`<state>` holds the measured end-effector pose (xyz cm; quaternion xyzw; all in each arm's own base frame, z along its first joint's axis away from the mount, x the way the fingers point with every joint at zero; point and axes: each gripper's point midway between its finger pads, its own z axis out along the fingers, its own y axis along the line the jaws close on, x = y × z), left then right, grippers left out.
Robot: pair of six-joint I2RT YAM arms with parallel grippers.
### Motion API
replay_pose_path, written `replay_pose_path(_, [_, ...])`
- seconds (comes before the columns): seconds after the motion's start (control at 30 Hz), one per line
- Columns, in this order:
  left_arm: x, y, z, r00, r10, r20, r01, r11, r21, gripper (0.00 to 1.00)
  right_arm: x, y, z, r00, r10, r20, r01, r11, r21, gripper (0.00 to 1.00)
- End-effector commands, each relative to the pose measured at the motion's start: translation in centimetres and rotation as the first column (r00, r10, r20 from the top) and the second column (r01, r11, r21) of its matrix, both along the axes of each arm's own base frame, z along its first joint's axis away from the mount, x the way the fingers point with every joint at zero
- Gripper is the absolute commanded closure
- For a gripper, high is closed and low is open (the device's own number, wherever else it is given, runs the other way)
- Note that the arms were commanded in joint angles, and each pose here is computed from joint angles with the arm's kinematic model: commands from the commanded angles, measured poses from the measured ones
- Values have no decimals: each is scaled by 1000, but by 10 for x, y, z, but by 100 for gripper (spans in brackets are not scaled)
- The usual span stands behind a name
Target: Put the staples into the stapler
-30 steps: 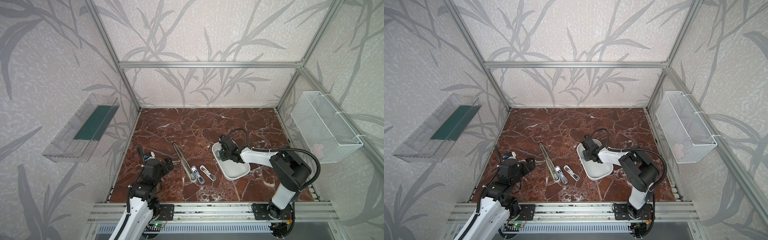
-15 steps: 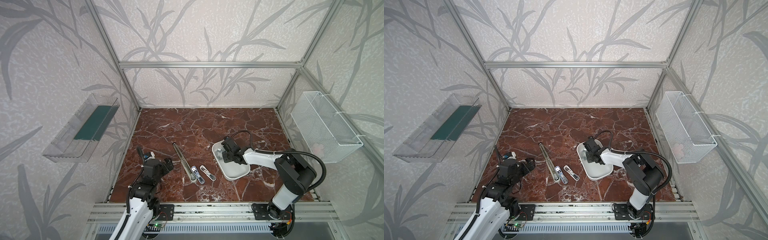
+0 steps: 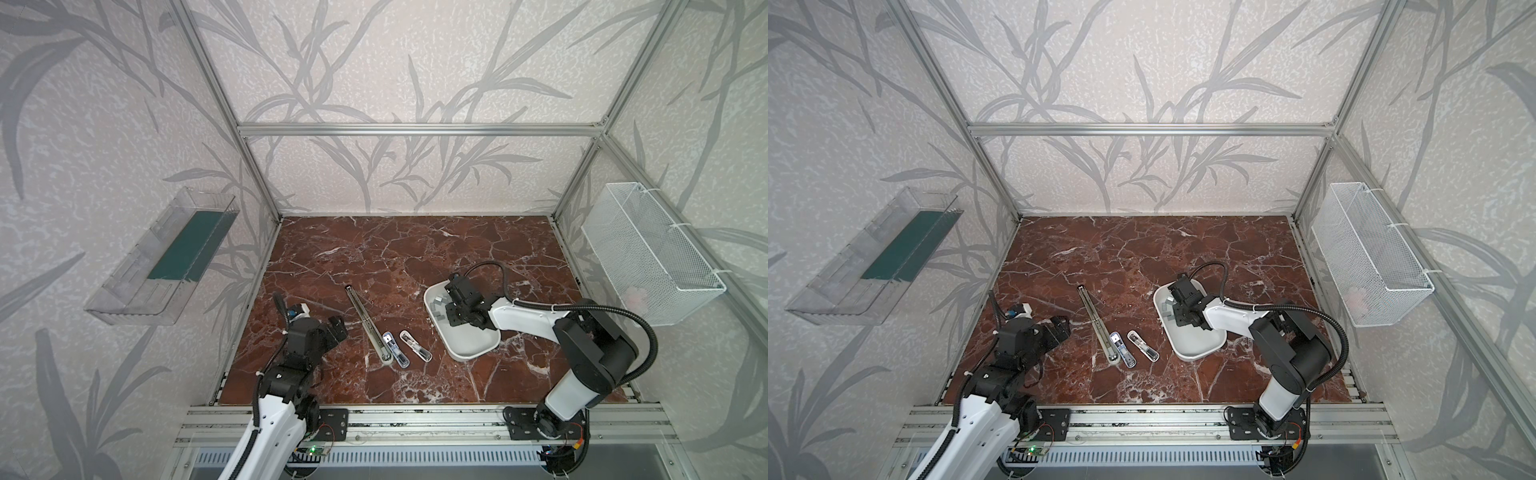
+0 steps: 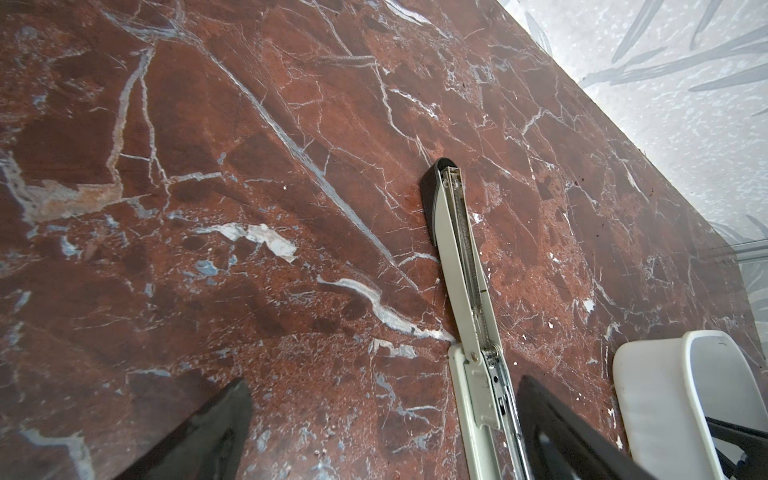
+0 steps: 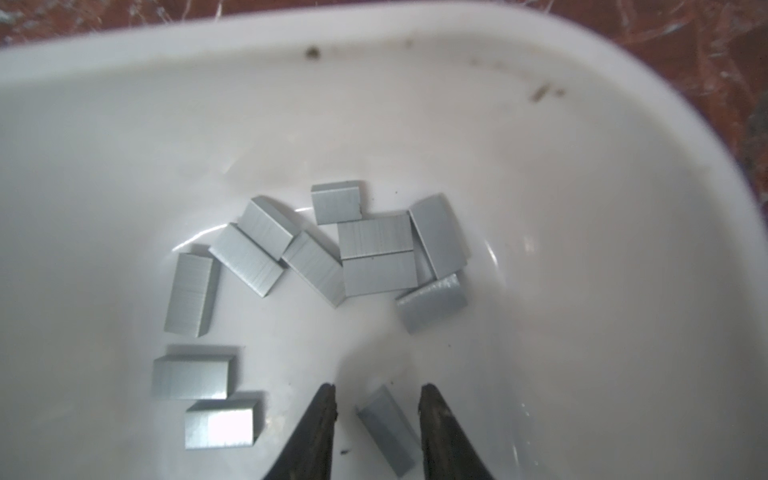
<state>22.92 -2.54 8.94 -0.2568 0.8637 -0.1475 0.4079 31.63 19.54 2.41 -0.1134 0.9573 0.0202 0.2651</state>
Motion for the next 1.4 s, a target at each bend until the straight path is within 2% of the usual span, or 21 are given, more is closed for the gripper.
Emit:
replay_pose_path(0.0, [2, 0, 8, 1000, -1, 19, 1, 1000, 6, 1, -5, -15, 1, 1000, -20, 1, 20, 998, -55, 65])
replay_pose_path(0.27, [1, 1, 7, 1000, 0, 18, 0, 1000, 7, 1, -3, -25, 0, 997, -70, 10, 71, 994, -80, 71])
replay_pose_path(0.5, [1, 1, 7, 1000, 1, 18, -1, 1000, 8, 1, -4, -22, -3, 998, -62, -4, 61, 996, -68, 74])
replay_pose_path(0.67, [1, 0, 8, 1000, 0, 21, 0, 1000, 6, 1, -5, -19, -3, 998, -58, -11, 58, 997, -50, 80])
replay_pose_path(0.93, [1, 0, 9, 1000, -1, 27, 1, 1000, 5, 1, -4, -21, -1, 998, -69, -1, 69, 996, -52, 84])
replay_pose_path(1.07, [1, -1, 10, 999, -6, 34, 6, 1000, -1, 1, -2, -21, 19, 996, -81, 33, 82, 996, -26, 87])
replay_pose_path(1.2, [3, -6, 12, 998, -29, 48, 30, 999, -15, 1, -8, -18, 59, 989, -94, 111, 89, 995, 54, 88])
replay_pose_path(1.37, [2, -22, 12, 992, -104, 65, 108, 992, -68, 1, -41, 5, 121, 961, -25, 275, -9, 993, 120, 88])
